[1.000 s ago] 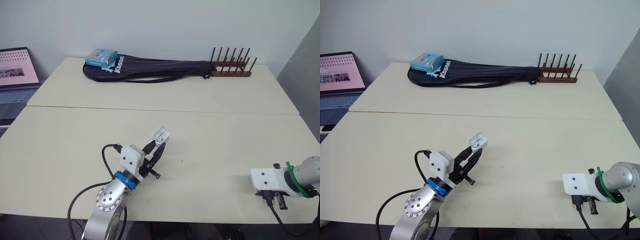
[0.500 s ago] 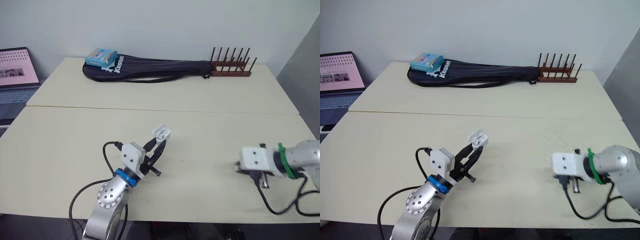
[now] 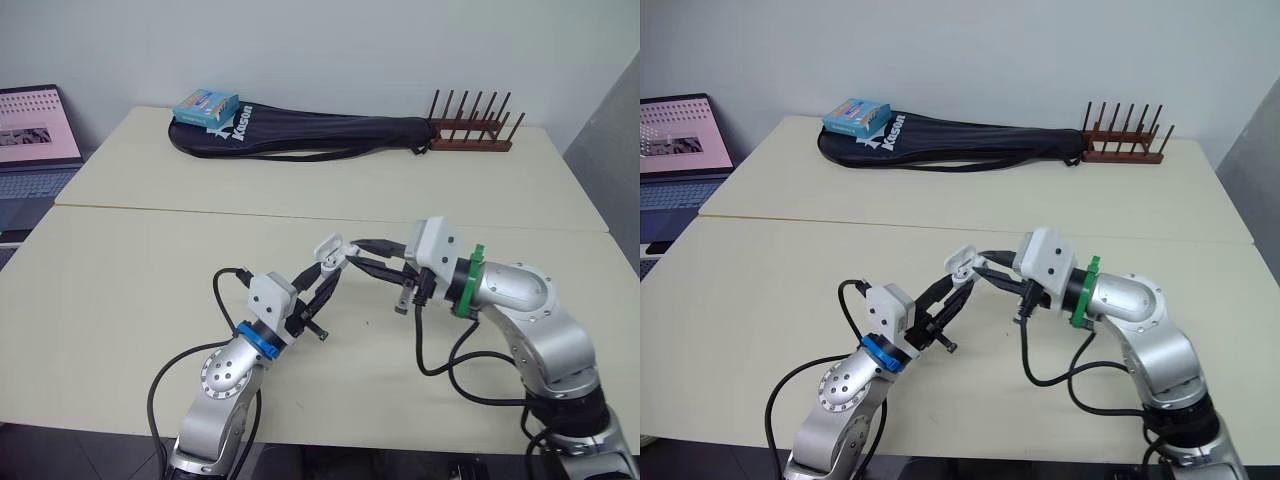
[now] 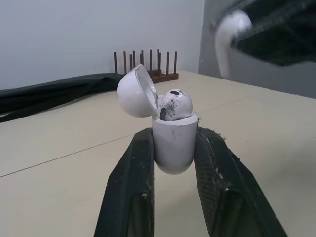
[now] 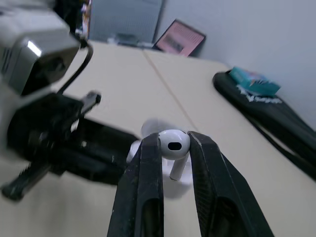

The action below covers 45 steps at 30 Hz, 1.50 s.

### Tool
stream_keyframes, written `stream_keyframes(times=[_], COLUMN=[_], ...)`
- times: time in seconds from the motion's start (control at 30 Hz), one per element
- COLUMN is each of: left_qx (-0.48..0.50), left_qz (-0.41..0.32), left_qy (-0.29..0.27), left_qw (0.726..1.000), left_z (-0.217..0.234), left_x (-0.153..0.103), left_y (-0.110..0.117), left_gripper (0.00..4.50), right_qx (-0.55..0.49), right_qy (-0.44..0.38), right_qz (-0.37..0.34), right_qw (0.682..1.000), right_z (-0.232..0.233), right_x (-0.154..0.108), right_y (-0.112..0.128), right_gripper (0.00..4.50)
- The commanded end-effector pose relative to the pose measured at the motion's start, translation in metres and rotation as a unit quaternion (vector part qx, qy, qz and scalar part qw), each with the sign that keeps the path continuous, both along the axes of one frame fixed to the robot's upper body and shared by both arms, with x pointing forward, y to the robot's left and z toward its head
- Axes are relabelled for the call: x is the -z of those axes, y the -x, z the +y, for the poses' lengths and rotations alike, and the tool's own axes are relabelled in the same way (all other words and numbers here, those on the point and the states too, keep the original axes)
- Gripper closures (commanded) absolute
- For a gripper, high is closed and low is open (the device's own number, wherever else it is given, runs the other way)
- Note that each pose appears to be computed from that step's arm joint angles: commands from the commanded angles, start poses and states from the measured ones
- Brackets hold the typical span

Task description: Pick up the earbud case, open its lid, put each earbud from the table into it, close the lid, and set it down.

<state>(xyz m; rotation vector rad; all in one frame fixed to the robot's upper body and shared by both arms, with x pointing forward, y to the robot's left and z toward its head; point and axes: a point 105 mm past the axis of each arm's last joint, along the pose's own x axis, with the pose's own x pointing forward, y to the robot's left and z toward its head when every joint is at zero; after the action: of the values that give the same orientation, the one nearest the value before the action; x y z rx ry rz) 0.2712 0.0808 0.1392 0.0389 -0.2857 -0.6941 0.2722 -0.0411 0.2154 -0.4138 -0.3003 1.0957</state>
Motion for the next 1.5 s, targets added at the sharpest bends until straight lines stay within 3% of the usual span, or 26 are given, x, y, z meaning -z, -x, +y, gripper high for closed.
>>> stream_keyframes(times=[0.03,0.6,1.23,1.5], left_qx=[0.013,0.012,0.016,0.014], left_qz=[-0.025,-0.028,-0.032,-0.033], left_qy=[0.006,0.006,0.005,0.004], left_qw=[1.000,1.000,0.999,0.999], left_z=[-0.006,-0.005,-0.006,-0.006], left_x=[-0.010,-0.011,-0.012,-0.012], left_y=[0.003,0.004,0.004,0.005], left_gripper=[3.73,3.73,3.73,3.73], right_qx=[0.007,0.021,0.030,0.069], right_qy=[-0.028,-0.047,-0.013,-0.072], right_qz=[-0.015,0.003,-0.003,0.092], right_qw=[0.999,0.999,0.999,0.991], right_z=[0.007,0.011,0.010,0.000], right_x=[-0.003,0.018,0.030,0.032], right_y=[-0.003,-0.017,-0.020,-0.029], right_gripper=[4.10,4.10,4.10,4.10])
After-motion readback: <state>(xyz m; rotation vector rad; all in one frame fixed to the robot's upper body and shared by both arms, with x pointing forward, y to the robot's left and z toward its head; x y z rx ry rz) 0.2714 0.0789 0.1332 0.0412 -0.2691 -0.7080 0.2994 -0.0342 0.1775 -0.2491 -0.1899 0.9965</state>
